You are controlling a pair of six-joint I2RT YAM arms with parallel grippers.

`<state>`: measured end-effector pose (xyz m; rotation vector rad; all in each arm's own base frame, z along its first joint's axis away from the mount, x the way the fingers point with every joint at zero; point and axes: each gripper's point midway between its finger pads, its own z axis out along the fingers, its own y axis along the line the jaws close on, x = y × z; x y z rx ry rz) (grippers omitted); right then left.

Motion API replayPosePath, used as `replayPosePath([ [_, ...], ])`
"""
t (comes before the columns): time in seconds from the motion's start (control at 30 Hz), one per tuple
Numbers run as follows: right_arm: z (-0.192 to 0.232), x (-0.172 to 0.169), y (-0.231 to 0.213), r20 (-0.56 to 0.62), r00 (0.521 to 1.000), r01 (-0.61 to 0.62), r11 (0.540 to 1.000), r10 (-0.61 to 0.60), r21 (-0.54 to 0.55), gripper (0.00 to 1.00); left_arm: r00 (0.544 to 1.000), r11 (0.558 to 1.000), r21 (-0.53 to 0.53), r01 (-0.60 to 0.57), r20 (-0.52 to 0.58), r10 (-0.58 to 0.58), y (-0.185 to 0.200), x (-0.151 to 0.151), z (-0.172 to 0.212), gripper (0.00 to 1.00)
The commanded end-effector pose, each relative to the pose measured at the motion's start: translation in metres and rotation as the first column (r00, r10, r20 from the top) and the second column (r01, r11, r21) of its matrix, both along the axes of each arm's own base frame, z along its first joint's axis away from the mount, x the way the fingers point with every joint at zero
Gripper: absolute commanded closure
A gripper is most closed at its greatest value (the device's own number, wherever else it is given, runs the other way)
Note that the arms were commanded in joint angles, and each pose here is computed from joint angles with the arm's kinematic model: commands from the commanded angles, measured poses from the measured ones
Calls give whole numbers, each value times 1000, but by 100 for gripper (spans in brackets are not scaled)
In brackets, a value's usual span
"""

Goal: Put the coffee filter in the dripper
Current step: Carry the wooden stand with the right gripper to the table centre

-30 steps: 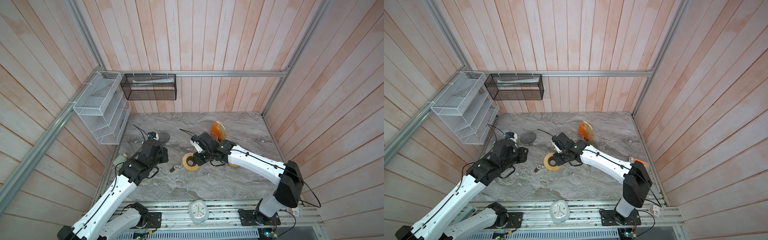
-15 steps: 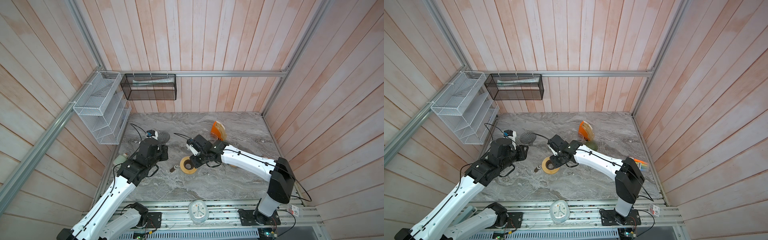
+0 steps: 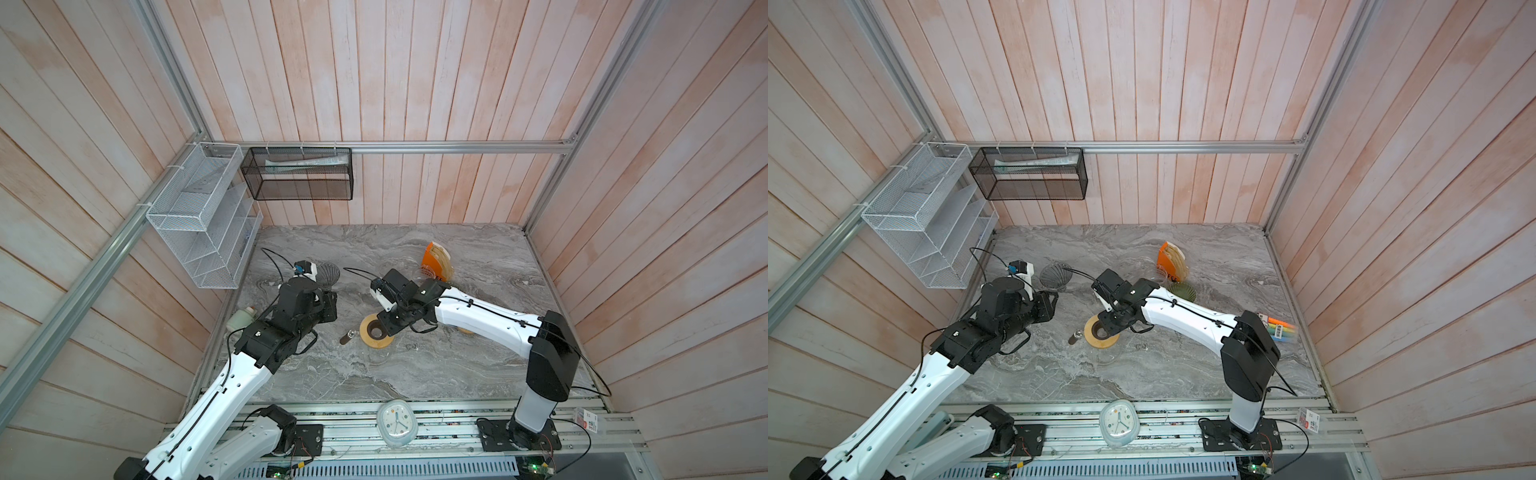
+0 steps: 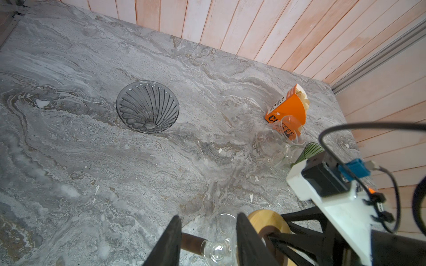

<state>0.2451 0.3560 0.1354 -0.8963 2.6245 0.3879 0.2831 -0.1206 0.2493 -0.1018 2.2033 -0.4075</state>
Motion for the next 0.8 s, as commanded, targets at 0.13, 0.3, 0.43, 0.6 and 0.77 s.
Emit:
replayPosePath([
  [0.13,-4,5,4,11,1000,-15,999,16,-30,78,1000,1000,-3,7,22,-7,2,0,1,58],
  [0.3,-7,6,5,11,1000,-15,999,16,-39,76,1000,1000,-3,4,19,-4,3,-1,1,58],
  [0.43,-5,7,6,16,1000,-15,999,16,-36,75,1000,1000,-1,2,17,-2,4,-1,0,58],
  [0.6,-6,7,5,15,1000,-16,999,17,-40,72,1000,1000,-1,-1,18,1,5,-2,0,58],
  [0.77,-4,5,5,9,1000,-18,999,19,-36,68,1000,1000,1,-4,19,4,6,-3,-1,58],
])
